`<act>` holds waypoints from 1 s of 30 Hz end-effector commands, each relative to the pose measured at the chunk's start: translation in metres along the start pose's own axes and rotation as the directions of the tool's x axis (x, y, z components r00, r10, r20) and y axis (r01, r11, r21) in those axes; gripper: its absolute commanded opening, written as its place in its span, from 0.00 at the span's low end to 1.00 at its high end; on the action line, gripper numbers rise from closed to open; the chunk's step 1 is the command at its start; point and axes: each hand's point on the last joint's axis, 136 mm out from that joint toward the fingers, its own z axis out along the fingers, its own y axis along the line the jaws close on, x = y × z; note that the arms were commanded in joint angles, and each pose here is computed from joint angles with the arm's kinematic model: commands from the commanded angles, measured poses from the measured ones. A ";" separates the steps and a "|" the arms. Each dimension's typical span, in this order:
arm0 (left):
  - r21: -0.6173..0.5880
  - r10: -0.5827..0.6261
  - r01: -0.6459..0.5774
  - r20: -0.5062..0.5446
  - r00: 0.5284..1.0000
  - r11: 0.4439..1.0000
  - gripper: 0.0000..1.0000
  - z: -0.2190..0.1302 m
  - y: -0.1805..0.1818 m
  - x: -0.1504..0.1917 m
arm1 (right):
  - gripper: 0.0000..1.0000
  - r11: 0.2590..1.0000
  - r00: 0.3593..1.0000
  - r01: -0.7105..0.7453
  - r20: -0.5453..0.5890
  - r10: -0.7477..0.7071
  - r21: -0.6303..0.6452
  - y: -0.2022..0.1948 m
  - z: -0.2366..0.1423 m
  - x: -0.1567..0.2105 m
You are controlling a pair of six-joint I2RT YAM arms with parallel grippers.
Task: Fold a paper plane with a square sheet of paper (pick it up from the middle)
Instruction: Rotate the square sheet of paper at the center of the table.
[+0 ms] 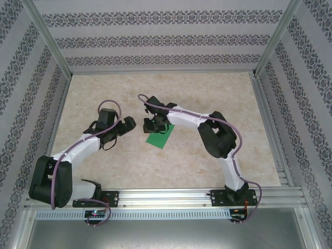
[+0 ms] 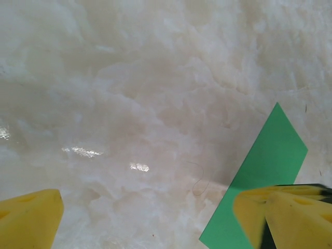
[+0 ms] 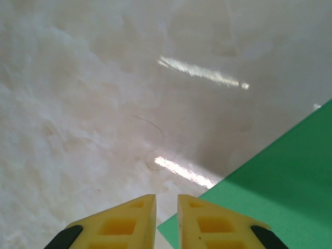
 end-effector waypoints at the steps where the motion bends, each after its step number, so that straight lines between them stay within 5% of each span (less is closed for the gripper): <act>1: -0.036 0.013 -0.011 0.042 0.999 0.999 1.00 -0.006 0.008 -0.010 | 0.19 0.999 0.999 0.017 -0.048 -0.015 0.042 -0.009 0.010 0.014; 16: 0.045 -0.011 0.013 -0.031 0.999 0.999 1.00 -0.005 -0.003 0.007 | 0.21 0.994 0.976 0.108 -0.193 -0.102 0.021 -0.029 0.008 0.086; 26: 0.141 0.038 -0.018 -0.138 0.990 0.990 0.99 -0.004 -0.028 0.026 | 0.34 0.996 0.975 -0.069 0.213 0.056 0.052 -0.034 -0.062 -0.003; 30: 0.167 0.062 -0.029 -0.195 0.979 0.986 0.94 -0.001 -0.040 0.041 | 0.37 0.986 0.964 -0.147 0.235 0.125 0.079 -0.059 -0.059 -0.013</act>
